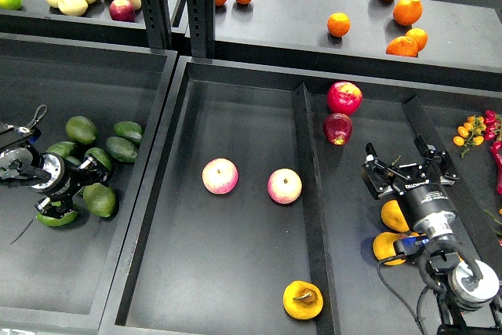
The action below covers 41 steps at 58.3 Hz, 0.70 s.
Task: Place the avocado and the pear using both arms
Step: 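Lower the avocado among the other avocados and open the left gripper, then raise the left gripper out of the avocado bin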
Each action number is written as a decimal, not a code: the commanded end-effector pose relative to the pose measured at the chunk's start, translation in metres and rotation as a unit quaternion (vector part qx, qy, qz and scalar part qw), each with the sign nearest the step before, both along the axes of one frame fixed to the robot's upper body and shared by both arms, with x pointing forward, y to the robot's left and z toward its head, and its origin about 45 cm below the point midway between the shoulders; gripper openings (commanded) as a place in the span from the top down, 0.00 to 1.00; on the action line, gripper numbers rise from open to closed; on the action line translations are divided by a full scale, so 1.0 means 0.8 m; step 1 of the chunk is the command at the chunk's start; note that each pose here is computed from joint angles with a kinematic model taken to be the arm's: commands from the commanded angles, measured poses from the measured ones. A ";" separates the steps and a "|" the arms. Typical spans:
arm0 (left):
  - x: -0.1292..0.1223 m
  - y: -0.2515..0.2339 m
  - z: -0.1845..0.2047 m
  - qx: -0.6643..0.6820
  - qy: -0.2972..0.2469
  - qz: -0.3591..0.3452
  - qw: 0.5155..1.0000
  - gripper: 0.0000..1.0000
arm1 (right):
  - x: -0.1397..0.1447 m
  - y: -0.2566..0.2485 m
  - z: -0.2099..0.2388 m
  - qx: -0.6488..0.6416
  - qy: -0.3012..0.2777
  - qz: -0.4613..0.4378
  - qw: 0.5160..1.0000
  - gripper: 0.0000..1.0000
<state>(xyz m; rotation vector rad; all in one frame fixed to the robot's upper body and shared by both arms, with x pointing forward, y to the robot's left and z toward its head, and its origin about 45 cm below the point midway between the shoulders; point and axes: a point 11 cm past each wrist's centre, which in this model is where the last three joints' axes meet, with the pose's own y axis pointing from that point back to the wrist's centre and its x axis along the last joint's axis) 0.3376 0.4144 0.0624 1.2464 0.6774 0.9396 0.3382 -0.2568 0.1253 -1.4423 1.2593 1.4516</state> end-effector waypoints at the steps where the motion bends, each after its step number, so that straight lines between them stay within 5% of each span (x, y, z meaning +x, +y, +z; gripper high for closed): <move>1: 0.008 -0.004 0.006 -0.005 -0.008 0.000 1.000 0.11 | 0.000 0.000 0.000 0.000 0.000 0.000 1.000 0.01; 19: 0.060 -0.001 0.065 -0.112 -0.109 0.104 0.982 0.03 | -0.010 0.000 -0.008 0.002 0.000 0.002 1.000 0.01; 41: 0.097 -0.055 0.097 -0.351 -0.182 0.246 0.885 0.03 | -0.049 0.008 -0.025 0.012 -0.032 0.045 0.998 0.01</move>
